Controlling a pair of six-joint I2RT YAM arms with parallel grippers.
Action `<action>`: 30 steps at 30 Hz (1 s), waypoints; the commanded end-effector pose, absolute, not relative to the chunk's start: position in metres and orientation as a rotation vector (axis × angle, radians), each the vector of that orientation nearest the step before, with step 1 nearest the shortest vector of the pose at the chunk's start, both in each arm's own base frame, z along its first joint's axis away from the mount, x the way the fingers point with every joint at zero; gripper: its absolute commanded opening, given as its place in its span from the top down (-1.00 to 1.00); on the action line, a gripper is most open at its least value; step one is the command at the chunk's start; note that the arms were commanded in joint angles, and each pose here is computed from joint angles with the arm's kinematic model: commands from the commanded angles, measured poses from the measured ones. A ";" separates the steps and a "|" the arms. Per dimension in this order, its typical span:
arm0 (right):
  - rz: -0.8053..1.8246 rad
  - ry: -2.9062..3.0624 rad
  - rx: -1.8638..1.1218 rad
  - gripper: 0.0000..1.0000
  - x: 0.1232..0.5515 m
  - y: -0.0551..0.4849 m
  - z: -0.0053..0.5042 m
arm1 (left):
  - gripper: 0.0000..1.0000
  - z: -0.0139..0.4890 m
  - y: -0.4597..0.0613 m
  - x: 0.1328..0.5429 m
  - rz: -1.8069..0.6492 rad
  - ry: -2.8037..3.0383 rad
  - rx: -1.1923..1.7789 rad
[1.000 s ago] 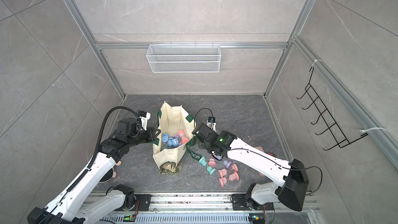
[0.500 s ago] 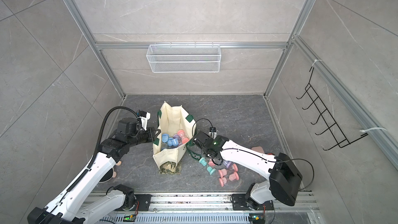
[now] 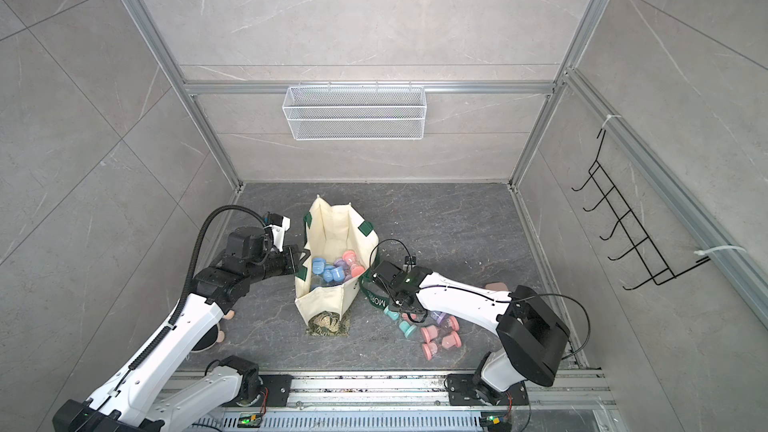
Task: Put the hourglass into the canvas bag
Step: Pick up the hourglass from the center of the board.
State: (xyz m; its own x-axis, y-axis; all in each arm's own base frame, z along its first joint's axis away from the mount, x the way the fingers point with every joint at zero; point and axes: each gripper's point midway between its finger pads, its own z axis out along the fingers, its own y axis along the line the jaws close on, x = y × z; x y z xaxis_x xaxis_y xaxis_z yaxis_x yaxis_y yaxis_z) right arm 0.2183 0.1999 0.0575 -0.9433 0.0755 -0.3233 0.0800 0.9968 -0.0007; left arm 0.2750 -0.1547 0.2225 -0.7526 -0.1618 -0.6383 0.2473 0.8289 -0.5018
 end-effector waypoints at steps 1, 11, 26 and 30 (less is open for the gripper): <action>-0.042 2.842 0.154 -0.01 0.214 0.195 0.043 | 1.00 0.223 -0.157 0.272 -0.771 2.299 0.083; -0.062 2.873 0.191 0.04 0.214 0.187 0.024 | 1.00 0.223 -0.157 0.272 -0.777 2.300 0.085; -0.070 2.941 0.221 0.13 0.205 0.184 -0.008 | 1.00 0.223 -0.157 0.272 -0.774 2.298 0.085; -0.060 2.928 0.227 0.30 0.206 0.183 -0.003 | 1.00 0.222 -0.157 0.272 -0.776 2.300 0.085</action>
State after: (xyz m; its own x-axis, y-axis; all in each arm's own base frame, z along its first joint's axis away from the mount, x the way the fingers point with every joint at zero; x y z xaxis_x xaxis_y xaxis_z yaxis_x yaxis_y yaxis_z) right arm 0.2188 0.1950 0.0129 -0.9574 0.1403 -0.2525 0.1408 0.9899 0.0159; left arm 0.2750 -0.1548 0.2224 -0.7525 -0.1618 -0.6384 0.2477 0.8286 -0.5020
